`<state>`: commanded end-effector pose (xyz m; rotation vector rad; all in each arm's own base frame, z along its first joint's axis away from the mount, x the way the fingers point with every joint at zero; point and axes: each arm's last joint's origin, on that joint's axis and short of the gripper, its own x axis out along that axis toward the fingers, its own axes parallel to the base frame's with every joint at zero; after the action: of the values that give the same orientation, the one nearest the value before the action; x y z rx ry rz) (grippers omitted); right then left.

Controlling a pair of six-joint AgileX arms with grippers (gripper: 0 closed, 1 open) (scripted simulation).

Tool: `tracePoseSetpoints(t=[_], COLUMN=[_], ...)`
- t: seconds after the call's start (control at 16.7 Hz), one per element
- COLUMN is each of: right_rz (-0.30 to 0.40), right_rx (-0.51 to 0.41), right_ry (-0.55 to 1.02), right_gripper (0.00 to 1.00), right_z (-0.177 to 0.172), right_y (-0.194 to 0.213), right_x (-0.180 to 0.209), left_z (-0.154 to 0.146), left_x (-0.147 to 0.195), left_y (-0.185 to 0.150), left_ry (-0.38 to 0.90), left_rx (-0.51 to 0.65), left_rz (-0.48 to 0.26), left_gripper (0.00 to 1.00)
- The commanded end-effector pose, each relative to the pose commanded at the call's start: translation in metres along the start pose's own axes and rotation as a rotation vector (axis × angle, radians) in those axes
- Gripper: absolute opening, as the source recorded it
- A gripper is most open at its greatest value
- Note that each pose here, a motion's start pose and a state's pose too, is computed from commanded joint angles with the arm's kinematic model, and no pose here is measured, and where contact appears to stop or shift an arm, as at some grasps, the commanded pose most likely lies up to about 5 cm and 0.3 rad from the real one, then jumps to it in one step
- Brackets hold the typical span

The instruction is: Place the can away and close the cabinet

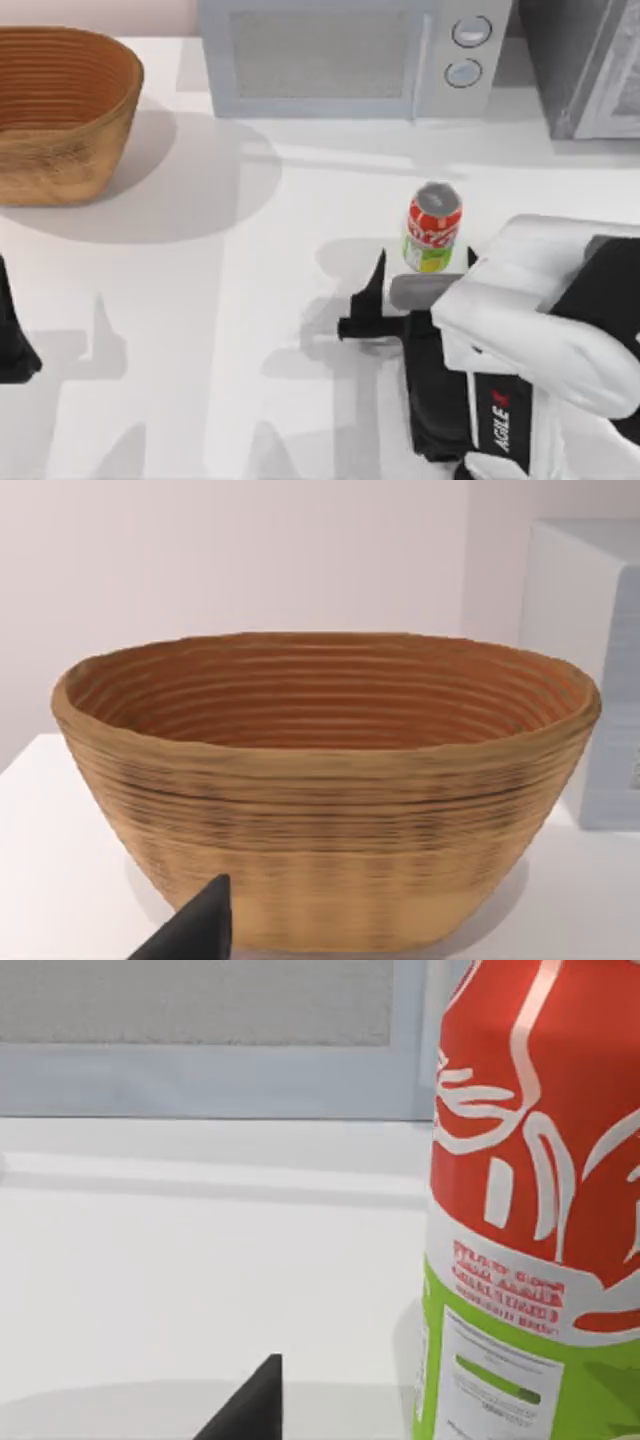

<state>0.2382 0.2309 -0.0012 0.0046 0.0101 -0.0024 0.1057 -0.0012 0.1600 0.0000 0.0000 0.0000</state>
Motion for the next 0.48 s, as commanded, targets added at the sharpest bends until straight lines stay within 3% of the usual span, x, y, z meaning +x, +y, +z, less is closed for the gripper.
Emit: tracePoseSetpoints(t=[0.48], right_rz=[-0.008], right_rx=[-0.007], right_ry=[-0.016], right_gripper=[1.00], right_z=[0.011], right_y=[-0.004], right_x=[0.037], left_z=[0.000], left_x=[0.000], left_y=[0.000], left_ry=[0.000], left_rx=[0.000], left_rz=[0.000], left_gripper=[1.00])
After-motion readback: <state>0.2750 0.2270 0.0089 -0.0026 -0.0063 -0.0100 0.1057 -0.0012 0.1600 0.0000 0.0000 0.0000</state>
